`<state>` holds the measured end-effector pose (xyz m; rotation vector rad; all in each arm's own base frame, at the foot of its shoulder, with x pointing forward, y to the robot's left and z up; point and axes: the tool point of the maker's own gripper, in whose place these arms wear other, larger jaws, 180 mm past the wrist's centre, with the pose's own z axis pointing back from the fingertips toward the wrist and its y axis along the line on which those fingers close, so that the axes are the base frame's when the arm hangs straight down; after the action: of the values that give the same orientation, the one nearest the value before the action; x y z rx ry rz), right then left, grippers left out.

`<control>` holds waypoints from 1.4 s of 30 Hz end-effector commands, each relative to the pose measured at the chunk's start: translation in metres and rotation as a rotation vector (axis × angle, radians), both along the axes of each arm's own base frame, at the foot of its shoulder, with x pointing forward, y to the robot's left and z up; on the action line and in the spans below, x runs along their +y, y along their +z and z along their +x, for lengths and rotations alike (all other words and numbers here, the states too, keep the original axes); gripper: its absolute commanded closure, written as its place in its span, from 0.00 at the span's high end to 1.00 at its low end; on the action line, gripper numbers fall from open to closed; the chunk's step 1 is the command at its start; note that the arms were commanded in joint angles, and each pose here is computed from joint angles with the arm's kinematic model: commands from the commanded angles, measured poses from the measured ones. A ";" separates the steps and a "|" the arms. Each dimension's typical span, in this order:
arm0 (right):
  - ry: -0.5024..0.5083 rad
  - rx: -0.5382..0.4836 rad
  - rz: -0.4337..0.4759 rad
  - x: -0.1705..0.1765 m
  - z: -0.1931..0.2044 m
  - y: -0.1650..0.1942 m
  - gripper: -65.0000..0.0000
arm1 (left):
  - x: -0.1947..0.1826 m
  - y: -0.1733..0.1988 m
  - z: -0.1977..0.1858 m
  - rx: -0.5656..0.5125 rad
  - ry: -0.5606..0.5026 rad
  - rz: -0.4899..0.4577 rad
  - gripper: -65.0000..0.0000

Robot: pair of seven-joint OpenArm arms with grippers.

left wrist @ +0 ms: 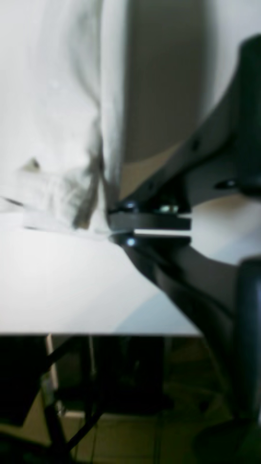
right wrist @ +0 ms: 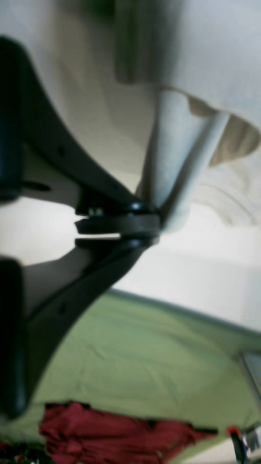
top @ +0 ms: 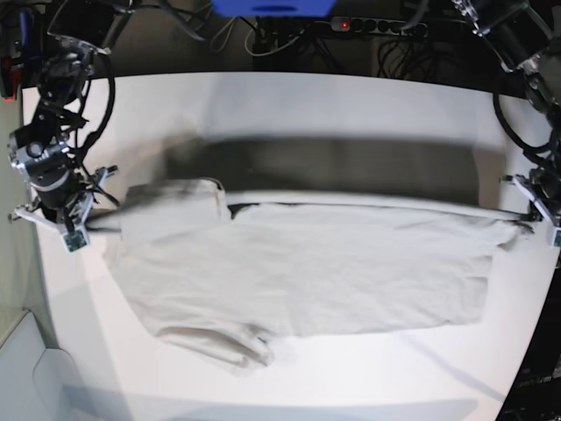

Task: Layout the t-shirt on the table in an organized manner, then fold the t-shirt properly
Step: 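Lift the folded edge with both grippers and fold it over toward the hem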

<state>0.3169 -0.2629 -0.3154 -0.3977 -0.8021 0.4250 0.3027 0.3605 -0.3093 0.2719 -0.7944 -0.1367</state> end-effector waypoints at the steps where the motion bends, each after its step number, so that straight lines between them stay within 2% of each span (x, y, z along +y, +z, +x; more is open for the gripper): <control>1: 0.003 -0.076 -0.025 -0.004 0.013 0.026 0.00 | 0.008 0.022 0.012 -0.055 0.008 0.029 0.01; 5: 0.003 -0.142 -0.028 -0.004 0.031 0.048 0.00 | 0.025 0.019 0.027 -0.005 0.057 0.001 0.01; 7: 0.006 -0.141 -0.026 -0.005 0.038 0.049 0.00 | 0.031 0.007 0.039 0.076 0.078 -0.011 0.01; 10: 0.026 -0.114 -0.050 -0.009 0.045 0.045 0.00 | 0.035 -0.003 0.046 0.172 0.088 0.043 0.01; 12: 0.011 -0.097 -0.065 -0.016 0.042 0.044 0.00 | 0.035 -0.007 0.044 0.193 0.085 0.070 0.01; 16: 0.002 -0.082 -0.068 -0.021 0.038 0.039 0.00 | 0.030 -0.007 0.046 0.203 0.070 0.078 0.01; 22: -0.005 -0.084 -0.065 -0.023 0.037 0.040 0.00 | 0.030 0.010 0.052 0.160 0.070 0.103 0.01; 30: -0.008 0.006 -0.078 -0.035 0.020 0.012 0.00 | 0.033 0.001 0.040 0.182 0.070 0.114 0.01; 35: -0.009 -0.066 -0.034 -0.035 0.029 0.032 0.00 | 0.044 0.005 0.034 0.161 0.117 0.094 0.01; 38: -0.006 -0.100 -0.023 -0.033 0.046 0.046 0.00 | 0.039 0.003 0.043 0.168 0.094 0.089 0.01; 40: -0.005 0.017 -0.055 -0.026 0.057 0.022 0.00 | 0.030 0.003 0.055 0.179 0.062 0.096 0.01; 42: -0.003 0.134 -0.154 -0.032 0.065 0.010 0.00 | 0.027 0.002 0.059 0.193 0.048 0.100 0.01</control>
<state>0.3765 -0.2802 -0.3244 -0.4556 -0.6068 0.5282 0.3589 0.3721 -0.3242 0.3158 -0.5732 -0.1711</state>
